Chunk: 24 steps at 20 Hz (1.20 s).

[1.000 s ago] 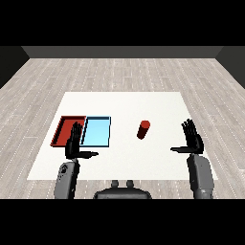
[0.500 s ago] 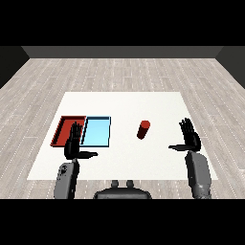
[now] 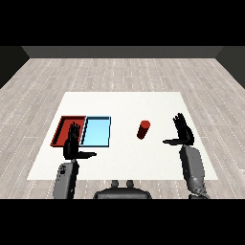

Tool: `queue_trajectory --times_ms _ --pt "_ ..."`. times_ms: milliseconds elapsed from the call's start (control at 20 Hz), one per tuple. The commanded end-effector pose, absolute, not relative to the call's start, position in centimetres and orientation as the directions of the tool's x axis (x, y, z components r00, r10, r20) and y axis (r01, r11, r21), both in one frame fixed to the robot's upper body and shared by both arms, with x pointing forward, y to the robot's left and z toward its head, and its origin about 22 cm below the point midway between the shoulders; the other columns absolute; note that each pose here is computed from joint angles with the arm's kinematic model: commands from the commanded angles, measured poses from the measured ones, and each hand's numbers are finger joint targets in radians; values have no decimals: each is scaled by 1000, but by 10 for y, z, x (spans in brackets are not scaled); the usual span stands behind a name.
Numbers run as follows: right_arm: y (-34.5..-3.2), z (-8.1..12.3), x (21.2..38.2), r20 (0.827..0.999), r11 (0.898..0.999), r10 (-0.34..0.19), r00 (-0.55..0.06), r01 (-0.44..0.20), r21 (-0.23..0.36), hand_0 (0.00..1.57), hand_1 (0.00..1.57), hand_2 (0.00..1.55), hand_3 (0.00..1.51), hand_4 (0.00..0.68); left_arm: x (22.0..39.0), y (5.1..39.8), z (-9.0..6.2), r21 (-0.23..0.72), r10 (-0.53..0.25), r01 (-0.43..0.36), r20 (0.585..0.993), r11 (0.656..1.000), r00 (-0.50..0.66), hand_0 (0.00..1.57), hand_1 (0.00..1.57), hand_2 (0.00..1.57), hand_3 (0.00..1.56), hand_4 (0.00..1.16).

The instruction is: Pick the red can and put it in the red box

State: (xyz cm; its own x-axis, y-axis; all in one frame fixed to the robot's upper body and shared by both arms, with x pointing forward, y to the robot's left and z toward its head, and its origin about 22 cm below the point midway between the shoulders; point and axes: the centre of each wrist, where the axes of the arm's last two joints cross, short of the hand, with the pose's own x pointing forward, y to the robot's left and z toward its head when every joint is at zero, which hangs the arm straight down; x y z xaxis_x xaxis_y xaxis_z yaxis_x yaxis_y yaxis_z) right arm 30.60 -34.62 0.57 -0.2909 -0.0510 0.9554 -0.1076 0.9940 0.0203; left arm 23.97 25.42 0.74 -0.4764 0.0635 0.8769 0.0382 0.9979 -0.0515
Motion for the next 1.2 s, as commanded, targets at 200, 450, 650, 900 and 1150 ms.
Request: queue_trajectory --times_ms 200,450,650,900,1150 --pt "-324 3 340 964 987 -116 -237 -135 85 0 0 0 0 0 249 260 4 -76 83 33 878 997 -472 0 0 0 0 0" --pt "-291 1 341 961 980 -171 -219 -141 142 0 0 0 0 0 219 250 18 -60 59 15 868 998 -493 0 0 0 0 0" --pt "-288 -38 338 965 972 -194 -175 -168 165 0 0 0 0 0 249 264 10 -66 67 18 873 998 -483 0 0 0 0 0" --pt "-284 -56 332 966 969 -217 -140 -149 196 0 0 0 0 0 221 248 17 -53 46 -3 878 999 -477 0 0 0 0 0" --pt "-270 -63 339 961 965 -233 -148 -157 209 0 0 0 0 0 224 268 6 -58 67 34 880 998 -471 0 0 0 0 0"
